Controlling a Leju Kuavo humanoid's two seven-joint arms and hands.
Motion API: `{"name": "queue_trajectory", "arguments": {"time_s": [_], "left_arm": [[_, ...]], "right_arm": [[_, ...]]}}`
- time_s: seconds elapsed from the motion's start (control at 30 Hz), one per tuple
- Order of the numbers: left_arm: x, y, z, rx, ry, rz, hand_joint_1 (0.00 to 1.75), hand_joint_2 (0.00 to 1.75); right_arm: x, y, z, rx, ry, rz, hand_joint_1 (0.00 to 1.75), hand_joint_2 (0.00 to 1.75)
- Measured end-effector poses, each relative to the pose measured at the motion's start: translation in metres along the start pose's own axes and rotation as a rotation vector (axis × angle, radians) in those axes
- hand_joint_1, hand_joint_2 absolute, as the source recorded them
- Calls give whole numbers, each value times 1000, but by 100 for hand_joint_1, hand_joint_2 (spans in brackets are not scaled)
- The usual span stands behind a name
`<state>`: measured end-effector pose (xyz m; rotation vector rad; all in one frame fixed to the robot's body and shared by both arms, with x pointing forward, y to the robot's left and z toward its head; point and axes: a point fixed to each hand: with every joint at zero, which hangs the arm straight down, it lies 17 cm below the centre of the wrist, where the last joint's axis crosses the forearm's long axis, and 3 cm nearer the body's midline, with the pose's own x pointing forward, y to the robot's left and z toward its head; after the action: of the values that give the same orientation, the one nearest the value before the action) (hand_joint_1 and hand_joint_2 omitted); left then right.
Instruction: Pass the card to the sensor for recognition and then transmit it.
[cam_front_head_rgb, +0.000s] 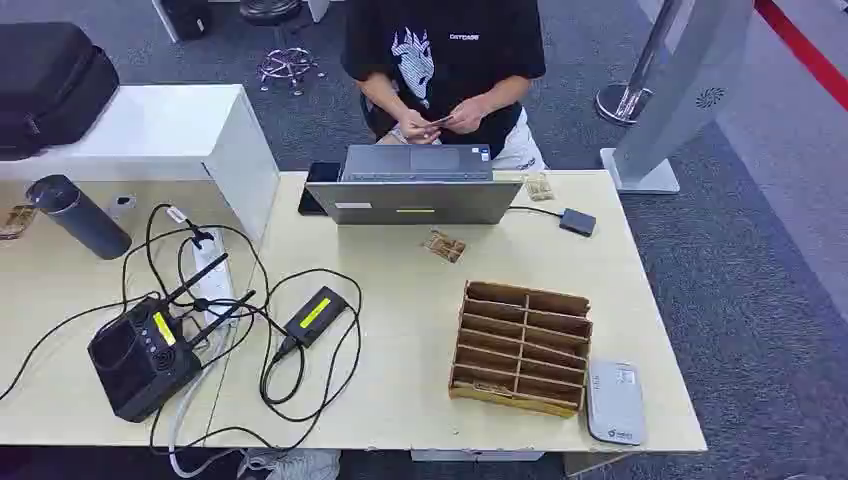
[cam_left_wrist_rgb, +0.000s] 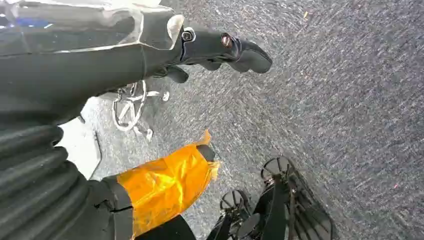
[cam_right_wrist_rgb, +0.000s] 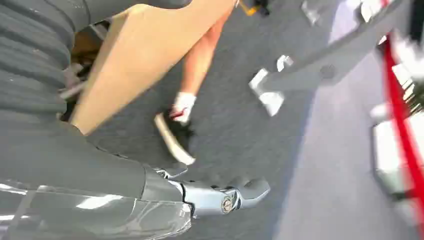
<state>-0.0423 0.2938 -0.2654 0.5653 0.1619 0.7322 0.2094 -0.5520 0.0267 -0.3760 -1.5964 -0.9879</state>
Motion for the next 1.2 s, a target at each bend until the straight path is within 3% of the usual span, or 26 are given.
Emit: {"name": "queue_trajectory", "arguments": {"time_s": [0.33,0.63,0.87,1.2], "left_arm": [[-1,-3,2,-4,-16,-30,0,175],[-4,-8,5,-20,-21,-45,0,175],[-6,-10,5,-39,-24,-66,0,175],[-11,-10,5,-50,-22,-83,0,175]], "right_arm": [[64,87,17,251,-236,100,0,175],[98,162,60,483,-381,148,0,175],[96,213,99,664,-418,175,0,175],[72,257,138,776,-411,256,0,175]]}}
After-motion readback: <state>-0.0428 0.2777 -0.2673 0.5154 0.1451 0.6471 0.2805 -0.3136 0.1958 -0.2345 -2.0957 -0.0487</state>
